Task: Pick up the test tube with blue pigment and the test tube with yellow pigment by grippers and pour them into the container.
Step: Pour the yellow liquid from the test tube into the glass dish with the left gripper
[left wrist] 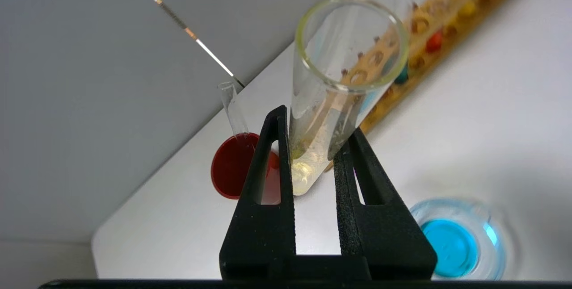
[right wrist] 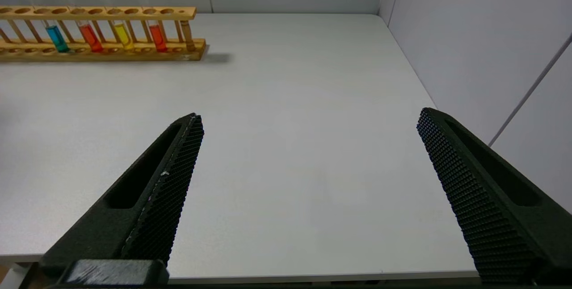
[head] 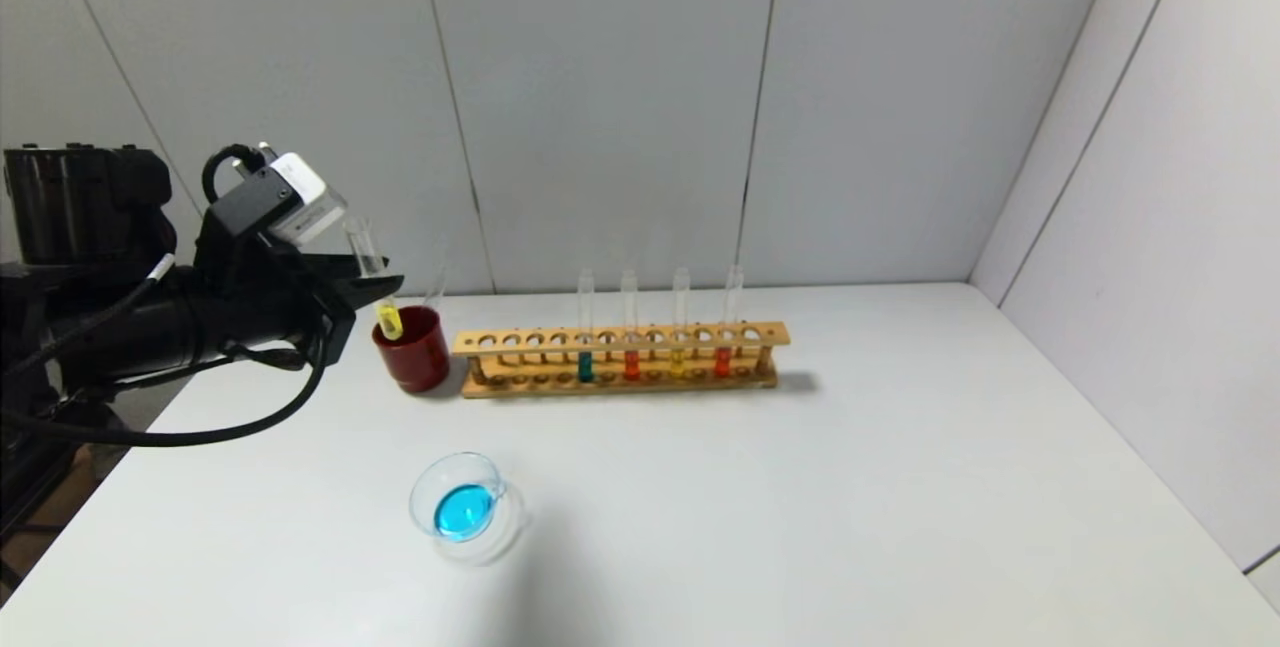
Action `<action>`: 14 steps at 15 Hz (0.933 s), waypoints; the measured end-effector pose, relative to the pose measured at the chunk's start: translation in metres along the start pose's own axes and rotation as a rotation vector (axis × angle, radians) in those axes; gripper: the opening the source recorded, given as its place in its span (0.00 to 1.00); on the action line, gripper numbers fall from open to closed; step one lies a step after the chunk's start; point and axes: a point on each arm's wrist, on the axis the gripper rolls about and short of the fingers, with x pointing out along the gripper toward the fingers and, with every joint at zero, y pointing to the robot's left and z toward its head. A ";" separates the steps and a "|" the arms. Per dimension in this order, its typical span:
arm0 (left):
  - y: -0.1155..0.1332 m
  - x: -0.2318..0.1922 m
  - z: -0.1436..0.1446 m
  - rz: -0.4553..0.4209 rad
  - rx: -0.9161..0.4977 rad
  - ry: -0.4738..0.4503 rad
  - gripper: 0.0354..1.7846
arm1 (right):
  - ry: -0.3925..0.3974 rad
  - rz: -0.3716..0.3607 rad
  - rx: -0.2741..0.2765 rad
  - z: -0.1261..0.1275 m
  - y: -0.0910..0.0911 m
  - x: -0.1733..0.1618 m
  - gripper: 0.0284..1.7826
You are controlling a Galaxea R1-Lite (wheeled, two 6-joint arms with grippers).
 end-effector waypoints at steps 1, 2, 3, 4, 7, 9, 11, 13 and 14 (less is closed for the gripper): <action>0.001 -0.002 -0.006 -0.016 0.062 0.022 0.15 | 0.000 0.000 0.000 0.000 0.000 0.000 0.98; 0.002 -0.004 -0.014 -0.034 0.127 0.063 0.15 | 0.000 0.000 0.000 0.000 0.000 0.000 0.98; 0.003 -0.005 -0.023 -0.057 0.196 0.111 0.15 | 0.000 0.000 0.000 0.000 0.000 0.000 0.98; 0.005 -0.005 -0.031 -0.088 0.274 0.161 0.15 | 0.000 0.000 0.000 0.000 0.000 0.000 0.98; 0.010 -0.001 -0.041 -0.145 0.510 0.234 0.15 | 0.000 0.000 0.000 0.000 0.000 0.000 0.98; 0.012 0.003 -0.042 -0.166 0.646 0.234 0.15 | 0.000 0.000 0.000 0.000 0.000 0.000 0.98; 0.012 0.006 -0.043 -0.187 0.736 0.226 0.15 | 0.000 0.000 0.000 0.000 0.000 0.000 0.98; 0.011 0.007 -0.044 -0.203 0.826 0.218 0.15 | 0.000 0.000 0.000 0.000 0.000 0.000 0.98; 0.010 0.008 -0.045 -0.215 0.859 0.214 0.15 | 0.000 0.000 0.000 0.000 0.000 0.000 0.98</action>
